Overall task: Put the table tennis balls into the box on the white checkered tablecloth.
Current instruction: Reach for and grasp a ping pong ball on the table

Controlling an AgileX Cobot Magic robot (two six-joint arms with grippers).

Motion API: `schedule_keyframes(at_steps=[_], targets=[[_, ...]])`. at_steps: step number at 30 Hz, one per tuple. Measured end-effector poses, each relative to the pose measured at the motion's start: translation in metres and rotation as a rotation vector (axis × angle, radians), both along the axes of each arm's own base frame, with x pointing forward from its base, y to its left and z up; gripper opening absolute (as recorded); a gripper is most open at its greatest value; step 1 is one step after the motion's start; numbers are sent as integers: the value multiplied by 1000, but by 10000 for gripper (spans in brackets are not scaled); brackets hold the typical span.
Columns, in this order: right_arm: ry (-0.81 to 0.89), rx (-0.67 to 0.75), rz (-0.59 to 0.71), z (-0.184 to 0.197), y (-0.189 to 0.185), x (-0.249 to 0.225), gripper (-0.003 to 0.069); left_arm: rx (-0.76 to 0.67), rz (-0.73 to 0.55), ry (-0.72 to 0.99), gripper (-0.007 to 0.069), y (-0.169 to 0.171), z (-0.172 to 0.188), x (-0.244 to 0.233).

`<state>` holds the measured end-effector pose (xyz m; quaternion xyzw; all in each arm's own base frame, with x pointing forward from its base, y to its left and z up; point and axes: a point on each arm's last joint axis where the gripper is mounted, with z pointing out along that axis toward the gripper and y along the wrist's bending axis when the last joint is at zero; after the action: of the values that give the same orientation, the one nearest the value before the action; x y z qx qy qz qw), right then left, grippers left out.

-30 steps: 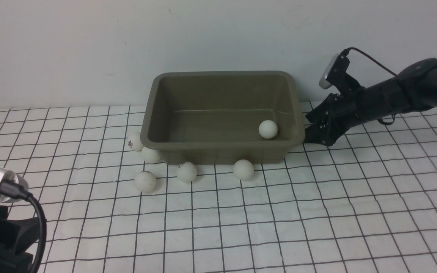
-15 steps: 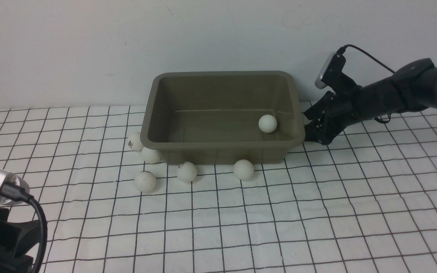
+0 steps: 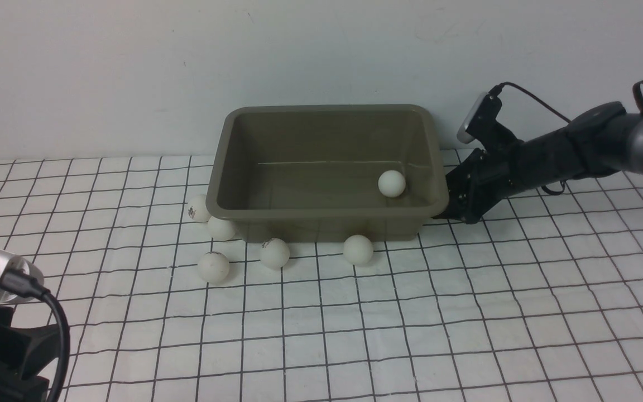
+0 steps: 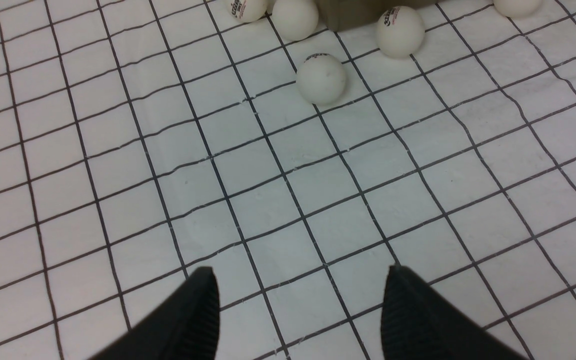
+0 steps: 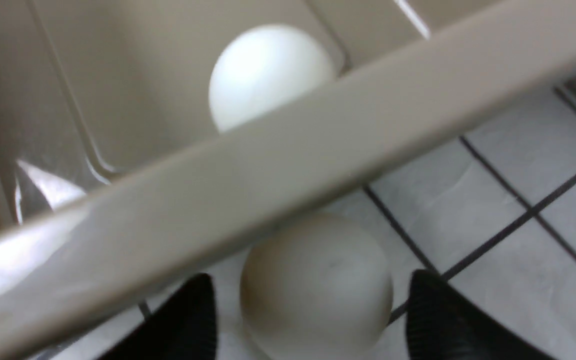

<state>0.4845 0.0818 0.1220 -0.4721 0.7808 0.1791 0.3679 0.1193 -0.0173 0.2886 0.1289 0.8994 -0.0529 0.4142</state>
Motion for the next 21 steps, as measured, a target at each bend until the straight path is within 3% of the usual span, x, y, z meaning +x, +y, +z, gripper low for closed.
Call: schedule_keyframes(at_steps=[3, 12, 17, 21], targets=[[-4, 2, -3, 0, 0, 0, 339, 0, 0, 0, 395, 0, 0, 0], [-10, -8, -36, 3, -10, 3, 342, 0, 0, 1, 395, 0, 0, 0], [-44, 3, -102, 33, -48, 3, 342, 0, 0, 1, 395, 0, 0, 0], [-2, 113, -85, 66, -55, -7, 342, 0, 0, 1, 395, 0, 0, 0]])
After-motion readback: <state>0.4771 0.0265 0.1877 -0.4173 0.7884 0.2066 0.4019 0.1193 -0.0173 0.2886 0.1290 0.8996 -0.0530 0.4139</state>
